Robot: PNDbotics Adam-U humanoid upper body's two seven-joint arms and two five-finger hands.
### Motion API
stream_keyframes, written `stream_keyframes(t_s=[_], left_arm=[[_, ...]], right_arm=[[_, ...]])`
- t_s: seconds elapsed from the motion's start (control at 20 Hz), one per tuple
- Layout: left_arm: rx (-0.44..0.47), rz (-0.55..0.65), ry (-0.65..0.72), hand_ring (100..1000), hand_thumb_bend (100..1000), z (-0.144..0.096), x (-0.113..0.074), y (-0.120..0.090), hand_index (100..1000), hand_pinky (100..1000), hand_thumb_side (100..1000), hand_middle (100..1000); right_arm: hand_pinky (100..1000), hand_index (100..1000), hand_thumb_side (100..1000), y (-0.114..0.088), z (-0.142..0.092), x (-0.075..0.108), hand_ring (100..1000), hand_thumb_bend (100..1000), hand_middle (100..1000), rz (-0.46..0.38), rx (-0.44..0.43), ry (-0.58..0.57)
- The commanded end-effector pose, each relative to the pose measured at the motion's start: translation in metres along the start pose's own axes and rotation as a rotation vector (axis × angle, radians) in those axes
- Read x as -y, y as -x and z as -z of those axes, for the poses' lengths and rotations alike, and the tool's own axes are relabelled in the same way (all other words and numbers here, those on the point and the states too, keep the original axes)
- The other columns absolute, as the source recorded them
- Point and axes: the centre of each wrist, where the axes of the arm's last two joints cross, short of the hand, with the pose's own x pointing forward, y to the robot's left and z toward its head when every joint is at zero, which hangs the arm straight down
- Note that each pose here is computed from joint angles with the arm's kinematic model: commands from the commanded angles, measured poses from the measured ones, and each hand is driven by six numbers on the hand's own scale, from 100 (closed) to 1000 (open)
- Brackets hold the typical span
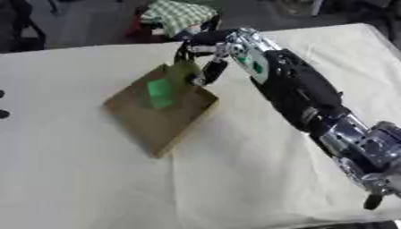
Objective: Pick up objects on the table and place them in the box.
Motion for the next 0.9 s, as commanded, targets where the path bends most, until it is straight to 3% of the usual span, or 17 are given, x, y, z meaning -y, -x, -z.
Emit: stream_keyframes(t_s=[0.05, 0.3, 0.35, 0.4, 0.45, 0.55, 0.7, 0.8, 0.9], left_arm=[[0.023, 0.019, 0.002, 741, 177, 0.003, -0.006, -0.007, 805, 610, 696, 779], [0.016, 0.026, -0.006, 741, 178, 0.002, -0.008, -0.006, 805, 610, 695, 779], [0.014, 0.028, -0.009, 741, 177, 0.001, -0.009, -0.005, 805, 610, 695, 779], [0.013, 0.03, -0.012, 741, 177, 0.001, -0.009, -0.005, 805, 610, 695, 779], [0.01, 0.032, -0.015, 741, 175, 0.0, -0.01, -0.005, 805, 610, 695, 779], [0.004, 0.038, -0.022, 741, 175, -0.001, -0.012, -0.004, 804, 609, 696, 779], [-0.001, 0.046, -0.032, 742, 175, -0.002, -0.014, -0.003, 804, 609, 696, 779], [-0.004, 0.051, -0.038, 742, 174, -0.003, -0.016, -0.002, 804, 609, 697, 779], [-0.007, 0.053, -0.043, 742, 174, -0.004, -0.017, -0.002, 804, 609, 698, 779]], right_arm=[[801, 1000, 318, -0.003, -0.004, 0.014, 837, 319, 936, -0.059, 0.015, -0.007], [820, 1000, 373, -0.003, -0.026, 0.041, 865, 382, 1000, -0.117, 0.04, 0.104], [817, 1000, 407, -0.003, -0.034, 0.05, 862, 349, 1000, -0.125, 0.04, 0.15], [809, 1000, 462, -0.001, -0.044, 0.059, 853, 186, 993, -0.133, 0.036, 0.201], [797, 1000, 416, 0.0, -0.055, 0.067, 840, 314, 968, -0.141, 0.031, 0.254], [761, 976, 431, 0.004, -0.082, 0.079, 801, 246, 896, -0.14, 0.018, 0.378], [741, 961, 452, 0.009, -0.119, 0.082, 781, 182, 858, -0.114, 0.005, 0.503], [727, 953, 489, 0.01, -0.142, 0.074, 769, 100, 851, -0.093, -0.001, 0.555], [726, 944, 508, 0.008, -0.161, 0.062, 767, 100, 847, -0.064, -0.007, 0.581]])
